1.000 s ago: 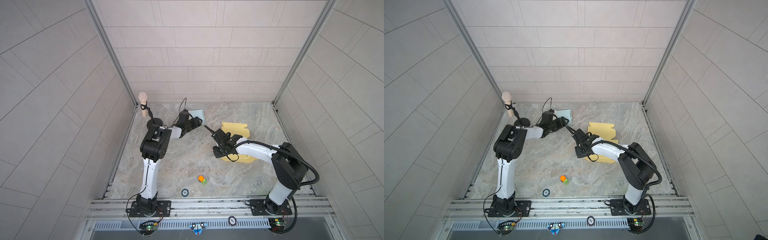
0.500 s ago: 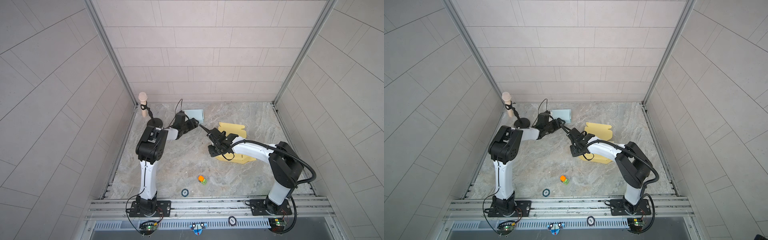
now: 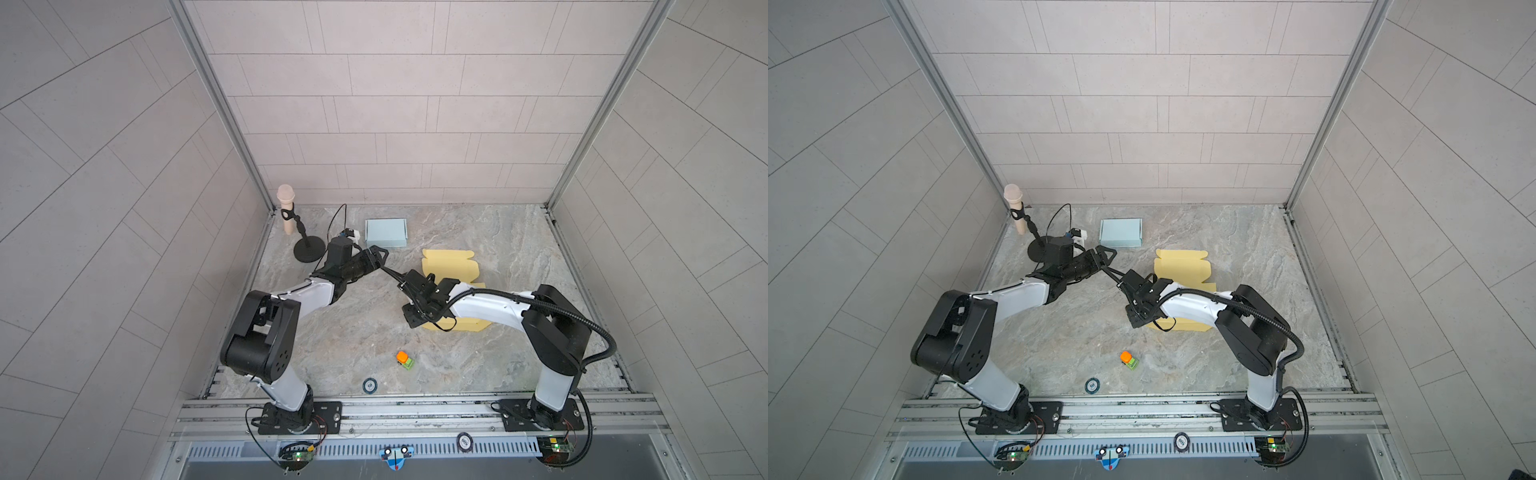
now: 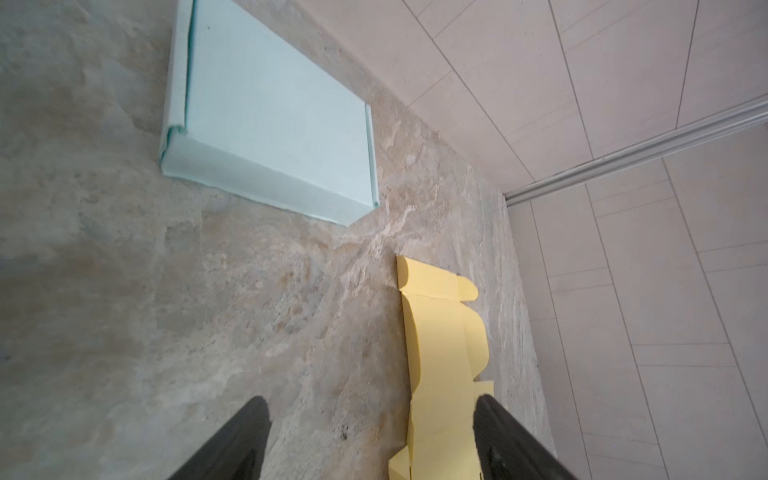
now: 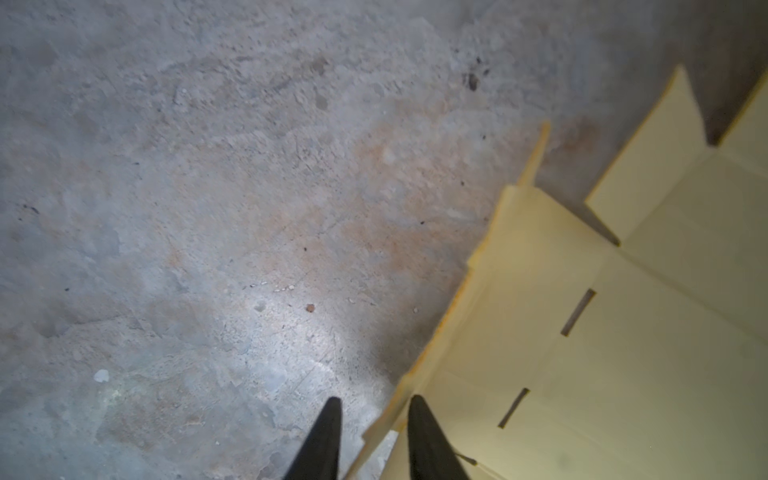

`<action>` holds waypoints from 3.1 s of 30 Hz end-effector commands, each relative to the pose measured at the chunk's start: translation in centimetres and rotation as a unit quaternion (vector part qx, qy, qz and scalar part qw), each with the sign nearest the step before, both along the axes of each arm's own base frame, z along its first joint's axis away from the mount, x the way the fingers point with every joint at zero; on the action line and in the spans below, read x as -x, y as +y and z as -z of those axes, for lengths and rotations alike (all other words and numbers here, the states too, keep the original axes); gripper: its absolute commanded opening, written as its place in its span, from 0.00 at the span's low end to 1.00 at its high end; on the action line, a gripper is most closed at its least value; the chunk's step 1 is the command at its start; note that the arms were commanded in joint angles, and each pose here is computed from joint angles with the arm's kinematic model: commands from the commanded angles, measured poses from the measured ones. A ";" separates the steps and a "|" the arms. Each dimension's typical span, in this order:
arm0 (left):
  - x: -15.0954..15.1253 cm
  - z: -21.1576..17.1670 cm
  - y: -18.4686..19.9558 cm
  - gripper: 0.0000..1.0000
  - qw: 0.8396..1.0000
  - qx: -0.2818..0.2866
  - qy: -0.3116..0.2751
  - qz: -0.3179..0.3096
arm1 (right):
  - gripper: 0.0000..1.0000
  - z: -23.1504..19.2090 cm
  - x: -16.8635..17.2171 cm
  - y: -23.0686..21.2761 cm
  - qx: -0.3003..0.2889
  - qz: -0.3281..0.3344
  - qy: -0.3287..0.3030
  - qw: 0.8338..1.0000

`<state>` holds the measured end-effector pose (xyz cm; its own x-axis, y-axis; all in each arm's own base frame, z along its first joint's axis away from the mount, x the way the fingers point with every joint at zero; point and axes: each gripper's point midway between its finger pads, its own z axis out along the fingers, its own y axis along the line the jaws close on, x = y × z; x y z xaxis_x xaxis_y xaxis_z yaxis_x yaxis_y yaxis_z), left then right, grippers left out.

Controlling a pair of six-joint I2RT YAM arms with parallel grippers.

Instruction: Fold the paper box

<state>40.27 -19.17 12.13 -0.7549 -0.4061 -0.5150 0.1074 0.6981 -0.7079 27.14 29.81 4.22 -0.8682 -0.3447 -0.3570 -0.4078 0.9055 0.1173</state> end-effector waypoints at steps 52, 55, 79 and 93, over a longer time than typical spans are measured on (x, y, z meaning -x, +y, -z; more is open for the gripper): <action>20.7 5.6 -23.4 0.78 0.938 -0.024 0.057 0.342 | 0.53 -0.9 2.2 -20.1 -0.209 0.382 -0.004 0.900; 20.4 4.9 -23.4 0.78 0.939 -0.019 0.053 0.338 | 0.53 -1.7 1.7 -20.0 -0.230 0.393 -0.014 0.890; 4.6 2.5 -15.8 0.78 0.973 -0.059 0.024 0.224 | 0.30 1.3 0.3 -20.1 -0.199 0.401 0.004 0.894; 5.4 8.8 -13.8 0.78 0.966 -0.112 0.082 0.216 | 0.12 0.5 0.7 -23.2 -0.080 0.372 -0.022 0.924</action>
